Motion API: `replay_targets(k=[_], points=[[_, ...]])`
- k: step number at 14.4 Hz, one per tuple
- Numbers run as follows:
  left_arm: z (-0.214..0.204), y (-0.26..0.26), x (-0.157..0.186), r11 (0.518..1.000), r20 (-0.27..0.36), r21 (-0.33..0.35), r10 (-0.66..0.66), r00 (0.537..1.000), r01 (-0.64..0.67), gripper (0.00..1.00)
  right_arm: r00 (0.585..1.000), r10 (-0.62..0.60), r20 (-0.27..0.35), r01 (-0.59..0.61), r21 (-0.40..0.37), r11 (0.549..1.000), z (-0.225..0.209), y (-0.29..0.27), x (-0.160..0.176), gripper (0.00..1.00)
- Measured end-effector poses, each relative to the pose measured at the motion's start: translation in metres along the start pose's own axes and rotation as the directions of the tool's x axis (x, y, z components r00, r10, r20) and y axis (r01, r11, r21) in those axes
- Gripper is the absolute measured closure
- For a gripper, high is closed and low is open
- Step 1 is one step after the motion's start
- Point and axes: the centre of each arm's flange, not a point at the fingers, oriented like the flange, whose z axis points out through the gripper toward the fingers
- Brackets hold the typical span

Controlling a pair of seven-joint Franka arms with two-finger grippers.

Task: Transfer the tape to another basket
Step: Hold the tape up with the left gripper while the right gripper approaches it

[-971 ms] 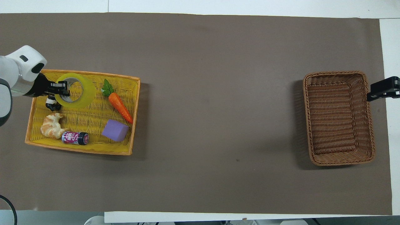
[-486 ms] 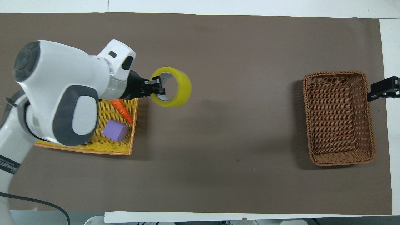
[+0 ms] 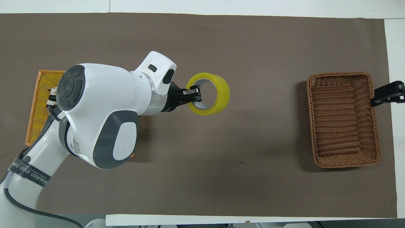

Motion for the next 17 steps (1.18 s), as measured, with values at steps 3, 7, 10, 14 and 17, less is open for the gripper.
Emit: replay_targets(k=[3, 7, 10, 14, 17], points=[[-0.002, 0.000, 0.002, 1.000, -0.004, -0.002, -0.001, 1.000, 0.001, 0.79, 0.986, -0.167, 0.002, 0.166, 0.087, 0.982, 0.000, -0.014, -0.002, 0.00], [-0.008, -0.001, 0.008, 1.000, -0.014, -0.007, -0.001, 1.000, 0.001, 0.79, 0.964, -0.259, -0.064, 0.264, 0.352, 0.898, -0.007, -0.048, -0.005, 0.00], [-0.012, -0.011, 0.015, 1.000, -0.010, 0.002, -0.009, 1.000, 0.009, 0.79, 0.961, -0.254, -0.110, 0.275, 0.499, 0.822, -0.012, -0.066, -0.004, 0.00], [-0.013, -0.010, 0.015, 1.000, -0.005, 0.003, -0.007, 1.000, 0.007, 0.79, 0.970, -0.160, -0.183, 0.243, 0.693, 0.678, 0.015, -0.091, 0.000, 0.00], [-0.013, -0.010, 0.015, 1.000, -0.004, 0.003, -0.007, 1.000, 0.007, 0.79, 0.967, -0.129, -0.221, 0.253, 0.740, 0.623, 0.031, -0.137, -0.004, 0.00]])
